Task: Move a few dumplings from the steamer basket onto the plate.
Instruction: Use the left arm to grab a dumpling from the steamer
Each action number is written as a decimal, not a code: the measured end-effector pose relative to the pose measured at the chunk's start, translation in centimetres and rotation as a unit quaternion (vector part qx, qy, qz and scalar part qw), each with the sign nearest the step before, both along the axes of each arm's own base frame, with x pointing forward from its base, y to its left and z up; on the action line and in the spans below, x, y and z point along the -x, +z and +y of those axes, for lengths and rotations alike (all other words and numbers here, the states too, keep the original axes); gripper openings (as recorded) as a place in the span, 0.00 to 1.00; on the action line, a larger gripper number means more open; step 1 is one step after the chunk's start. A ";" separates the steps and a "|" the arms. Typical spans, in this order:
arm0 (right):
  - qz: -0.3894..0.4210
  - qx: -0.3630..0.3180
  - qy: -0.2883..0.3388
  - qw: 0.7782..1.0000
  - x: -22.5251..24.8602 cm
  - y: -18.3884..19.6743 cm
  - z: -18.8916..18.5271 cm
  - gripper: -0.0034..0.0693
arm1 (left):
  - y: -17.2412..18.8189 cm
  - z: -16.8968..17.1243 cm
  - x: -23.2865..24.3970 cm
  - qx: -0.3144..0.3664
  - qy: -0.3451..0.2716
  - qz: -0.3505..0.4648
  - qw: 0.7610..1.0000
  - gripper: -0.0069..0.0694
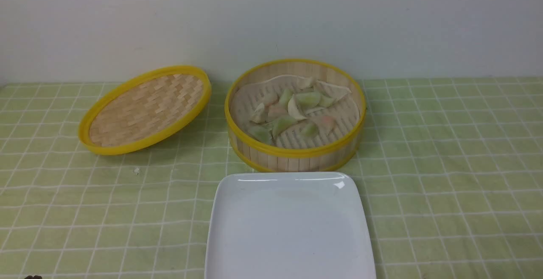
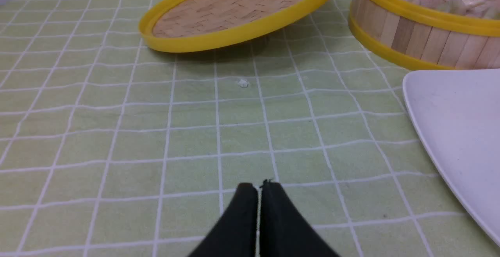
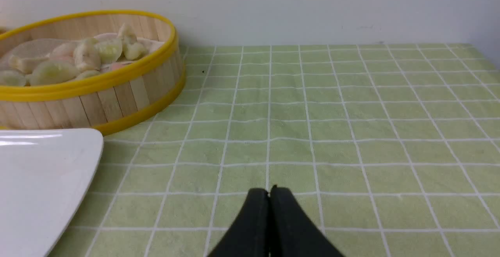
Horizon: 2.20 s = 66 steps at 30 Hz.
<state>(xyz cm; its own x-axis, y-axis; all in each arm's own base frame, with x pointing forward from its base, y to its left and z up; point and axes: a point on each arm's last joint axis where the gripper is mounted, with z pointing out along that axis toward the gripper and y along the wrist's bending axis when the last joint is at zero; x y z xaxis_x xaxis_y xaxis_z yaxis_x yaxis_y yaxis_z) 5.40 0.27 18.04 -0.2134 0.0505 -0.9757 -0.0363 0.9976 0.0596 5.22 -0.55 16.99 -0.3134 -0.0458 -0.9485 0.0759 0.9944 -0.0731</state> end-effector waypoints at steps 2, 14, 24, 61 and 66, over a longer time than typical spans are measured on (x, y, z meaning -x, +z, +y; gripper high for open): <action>0.000 0.000 0.000 1.000 0.0 0.0 0.0 0.03 | 0.0 0.0 0.0 0.000 0.000 0.000 1.000 0.08; 0.000 0.000 0.000 1.000 0.0 0.0 0.0 0.03 | 0.0 0.0 0.0 0.000 0.000 0.000 1.000 0.08; 0.000 0.000 0.000 1.000 0.0 0.0 0.0 0.03 | 0.0 0.0 0.0 0.000 0.000 0.000 1.000 0.08; -0.081 -0.341 0.032 0.936 0.6 6.1 1.1 0.03 | 19.0 -2.3 -4.1 0.133 -0.056 0.087 0.986 0.08; 0.053 -0.250 0.079 0.964 -0.4 11.2 2.5 0.03 | 18.8 -3.8 -10.3 0.060 -0.137 0.222 0.963 0.08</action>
<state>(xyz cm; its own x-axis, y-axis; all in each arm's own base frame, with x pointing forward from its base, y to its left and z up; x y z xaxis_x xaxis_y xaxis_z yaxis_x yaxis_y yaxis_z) 5.81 2.76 29.21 -0.3547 0.4669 -0.8100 -0.1533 0.8256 0.5431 15.52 -4.37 35.79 -0.7029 -0.0042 -0.7113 0.2700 0.9236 -0.2723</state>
